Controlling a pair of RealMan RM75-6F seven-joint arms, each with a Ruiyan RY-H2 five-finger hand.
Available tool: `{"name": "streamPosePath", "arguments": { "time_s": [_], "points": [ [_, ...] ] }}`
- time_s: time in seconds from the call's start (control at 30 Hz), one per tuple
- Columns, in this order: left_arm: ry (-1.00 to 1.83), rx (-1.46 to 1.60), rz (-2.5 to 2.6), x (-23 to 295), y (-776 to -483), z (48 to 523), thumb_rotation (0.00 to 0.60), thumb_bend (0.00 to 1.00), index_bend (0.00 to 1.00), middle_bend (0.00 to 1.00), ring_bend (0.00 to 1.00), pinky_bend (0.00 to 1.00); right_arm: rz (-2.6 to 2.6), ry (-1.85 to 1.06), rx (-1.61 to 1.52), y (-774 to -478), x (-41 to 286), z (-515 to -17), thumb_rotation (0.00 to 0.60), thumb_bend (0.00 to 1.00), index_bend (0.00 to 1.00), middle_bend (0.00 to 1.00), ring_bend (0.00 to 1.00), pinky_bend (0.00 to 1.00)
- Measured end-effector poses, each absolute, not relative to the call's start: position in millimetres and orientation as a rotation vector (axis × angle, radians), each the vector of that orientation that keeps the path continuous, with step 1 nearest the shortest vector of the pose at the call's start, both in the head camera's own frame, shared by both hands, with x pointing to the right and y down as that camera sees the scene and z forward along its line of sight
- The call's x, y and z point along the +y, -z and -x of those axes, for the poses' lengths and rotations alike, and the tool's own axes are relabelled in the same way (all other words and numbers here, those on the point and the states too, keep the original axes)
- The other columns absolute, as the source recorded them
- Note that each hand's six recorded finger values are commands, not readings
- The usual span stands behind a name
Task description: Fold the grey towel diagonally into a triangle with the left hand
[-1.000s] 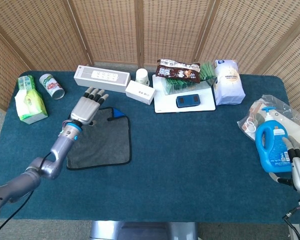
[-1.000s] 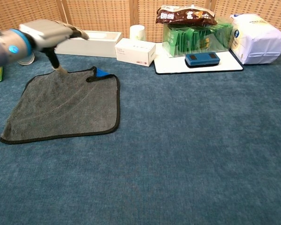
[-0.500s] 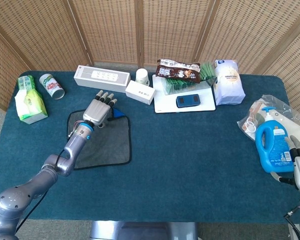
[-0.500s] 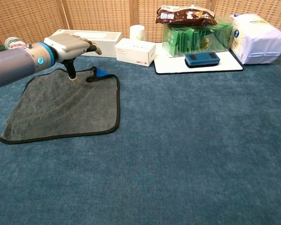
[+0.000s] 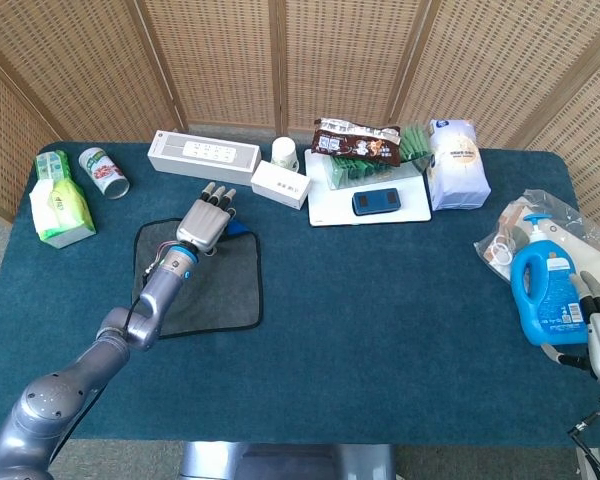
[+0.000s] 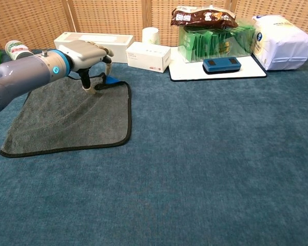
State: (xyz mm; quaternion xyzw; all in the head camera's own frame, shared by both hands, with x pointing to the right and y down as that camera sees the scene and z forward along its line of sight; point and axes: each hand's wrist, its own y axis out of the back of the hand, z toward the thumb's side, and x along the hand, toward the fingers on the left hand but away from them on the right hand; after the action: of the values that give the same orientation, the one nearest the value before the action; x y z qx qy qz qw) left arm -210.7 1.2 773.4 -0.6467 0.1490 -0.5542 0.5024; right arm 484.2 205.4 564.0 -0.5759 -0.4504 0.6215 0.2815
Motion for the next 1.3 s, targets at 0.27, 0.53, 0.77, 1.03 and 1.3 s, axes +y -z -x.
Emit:
{"name": "streamPosePath", "arguments": {
  "time_s": [0.27,0.53,0.77,1.03,1.3],
  "points": [
    [1.328,0.356,1.533,0,-773,205,0.6,0.2,0.41,0.0,0.0,0.1,1.542,-1.657,-1.211,-562,205,-484,0.6,0.0,0.0,0.0,0.0,0.06],
    [1.335,0.339,1.488,-4,-776,199,0.6,0.31,0.44,0.0,0.0,0.11,1.545,-1.651,-1.212,-561,206,-483,0.6,0.0,0.0,0.0,0.0,0.05],
    [1.327,0.332,1.462,-4,-776,194,0.6,0.38,0.5,0.0,0.02,0.14,1.552,-1.649,-1.21,-562,206,-482,0.6,0.0,0.0,0.0,0.0,0.05],
    [1.309,0.359,1.436,-6,-771,192,0.6,0.38,0.63,0.0,0.11,0.23,1.564,-1.645,-1.211,-561,207,-481,0.6,0.0,0.0,0.0,0.0,0.05],
    [1.3,0.365,1.392,-6,-768,190,0.6,0.46,0.66,0.0,0.13,0.26,1.576,-1.643,-1.201,-562,208,-480,0.6,0.0,0.0,0.0,0.0,0.05]
  ]
}}
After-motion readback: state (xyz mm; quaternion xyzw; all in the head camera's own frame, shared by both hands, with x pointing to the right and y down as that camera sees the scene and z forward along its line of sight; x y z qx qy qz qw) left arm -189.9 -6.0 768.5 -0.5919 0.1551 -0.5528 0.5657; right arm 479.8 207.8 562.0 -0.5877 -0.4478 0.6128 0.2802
